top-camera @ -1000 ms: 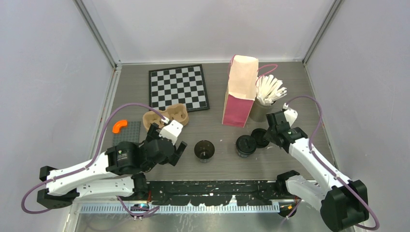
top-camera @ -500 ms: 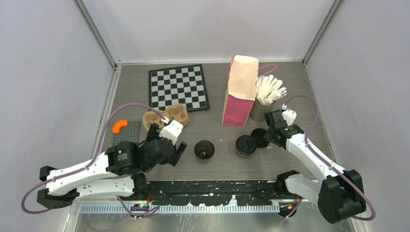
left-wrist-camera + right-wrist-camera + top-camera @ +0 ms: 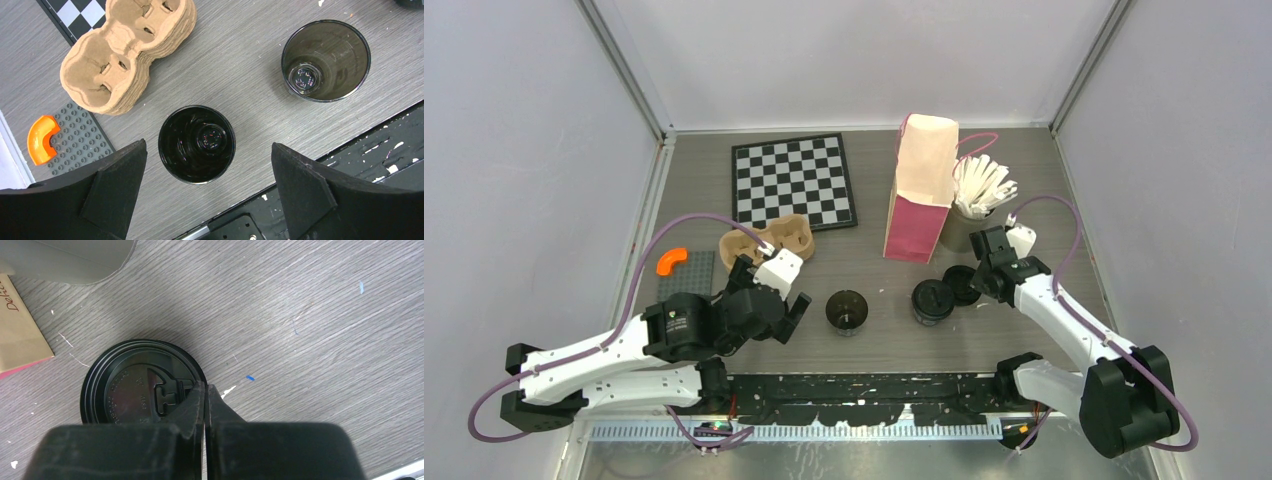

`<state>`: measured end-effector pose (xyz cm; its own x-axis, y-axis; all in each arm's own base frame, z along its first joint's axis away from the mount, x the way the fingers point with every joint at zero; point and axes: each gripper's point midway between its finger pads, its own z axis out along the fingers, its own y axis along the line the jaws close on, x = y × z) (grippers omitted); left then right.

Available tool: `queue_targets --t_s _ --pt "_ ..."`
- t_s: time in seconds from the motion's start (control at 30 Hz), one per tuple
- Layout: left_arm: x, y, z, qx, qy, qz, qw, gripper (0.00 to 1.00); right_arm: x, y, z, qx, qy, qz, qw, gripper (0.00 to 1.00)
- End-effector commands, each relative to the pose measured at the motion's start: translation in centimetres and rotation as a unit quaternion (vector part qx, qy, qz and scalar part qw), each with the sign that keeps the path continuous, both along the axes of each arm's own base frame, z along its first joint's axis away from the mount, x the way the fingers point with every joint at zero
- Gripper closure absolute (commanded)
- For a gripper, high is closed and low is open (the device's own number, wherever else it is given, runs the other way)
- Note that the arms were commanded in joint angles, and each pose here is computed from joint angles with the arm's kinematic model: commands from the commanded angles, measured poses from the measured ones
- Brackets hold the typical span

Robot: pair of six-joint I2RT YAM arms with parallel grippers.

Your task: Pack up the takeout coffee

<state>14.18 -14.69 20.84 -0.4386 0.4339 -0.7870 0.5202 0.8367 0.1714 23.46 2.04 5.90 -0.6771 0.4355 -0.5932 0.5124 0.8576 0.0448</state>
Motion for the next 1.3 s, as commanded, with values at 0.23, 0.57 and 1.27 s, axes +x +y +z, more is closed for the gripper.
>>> queue_targets --t_s 0.23,0.57,1.27 --pt "0.2 -0.5 0.5 -0.016 -0.011 -0.002 1.0 0.03 1.7 -0.4 2.9 -0.008 -0.051 -0.003 0.999 1.0" --pt "0.3 -0.5 0.5 -0.016 -0.011 0.0 1.0 0.03 0.9 -0.6 5.8 0.007 -0.092 -0.009 0.996 1.0" --pt "0.3 -0.5 0.5 -0.018 -0.012 0.001 1.0 0.03 2.8 0.5 2.6 0.0 -0.032 0.029 0.999 0.69"
